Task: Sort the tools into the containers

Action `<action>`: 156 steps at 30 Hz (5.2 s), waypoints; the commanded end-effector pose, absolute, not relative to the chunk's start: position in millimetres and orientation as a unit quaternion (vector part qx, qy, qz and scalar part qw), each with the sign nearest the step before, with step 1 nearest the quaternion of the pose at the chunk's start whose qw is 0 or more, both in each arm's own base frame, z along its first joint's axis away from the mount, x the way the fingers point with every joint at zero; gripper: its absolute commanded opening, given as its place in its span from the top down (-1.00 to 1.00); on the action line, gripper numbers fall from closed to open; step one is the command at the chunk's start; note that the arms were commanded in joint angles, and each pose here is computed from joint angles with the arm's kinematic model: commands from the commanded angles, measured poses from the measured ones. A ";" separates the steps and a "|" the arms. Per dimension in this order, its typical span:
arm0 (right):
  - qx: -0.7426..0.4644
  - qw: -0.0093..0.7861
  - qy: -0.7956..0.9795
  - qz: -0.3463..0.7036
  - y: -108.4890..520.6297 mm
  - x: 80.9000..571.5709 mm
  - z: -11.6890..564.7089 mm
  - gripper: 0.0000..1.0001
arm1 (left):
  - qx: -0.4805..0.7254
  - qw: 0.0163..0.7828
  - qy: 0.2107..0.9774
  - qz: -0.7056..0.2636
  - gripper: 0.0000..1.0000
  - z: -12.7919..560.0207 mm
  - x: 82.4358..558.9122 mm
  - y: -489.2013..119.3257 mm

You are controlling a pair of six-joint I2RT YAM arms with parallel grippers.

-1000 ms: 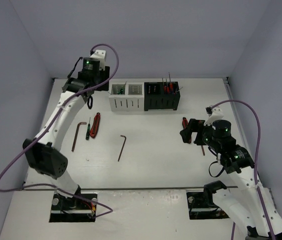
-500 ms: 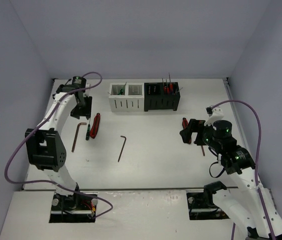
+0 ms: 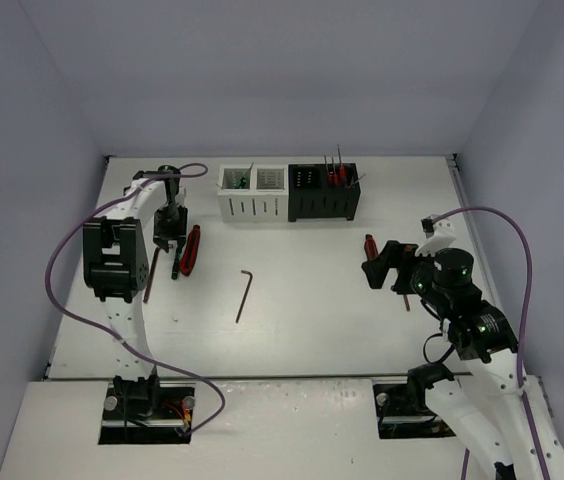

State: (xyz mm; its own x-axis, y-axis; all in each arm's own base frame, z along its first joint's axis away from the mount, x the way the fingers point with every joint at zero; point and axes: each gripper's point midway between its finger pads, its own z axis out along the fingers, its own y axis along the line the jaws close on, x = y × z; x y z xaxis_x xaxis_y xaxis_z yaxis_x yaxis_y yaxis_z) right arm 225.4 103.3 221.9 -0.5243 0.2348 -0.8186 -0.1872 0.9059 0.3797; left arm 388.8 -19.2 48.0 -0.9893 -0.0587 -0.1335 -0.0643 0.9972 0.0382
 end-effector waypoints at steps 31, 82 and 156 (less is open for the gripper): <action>0.019 0.505 0.834 0.220 104.3 231.1 233.1 -0.89 | -0.058 0.302 0.951 -0.032 1.00 220.0 428.6 -30.8; -0.002 0.496 0.849 0.183 100.0 245.2 225.6 -0.92 | 0.132 0.645 0.738 -0.144 0.46 303.4 566.4 -177.2; 0.036 0.501 0.834 0.230 105.9 231.2 237.0 -1.00 | -0.113 0.150 0.982 -0.016 0.76 52.0 453.4 -49.9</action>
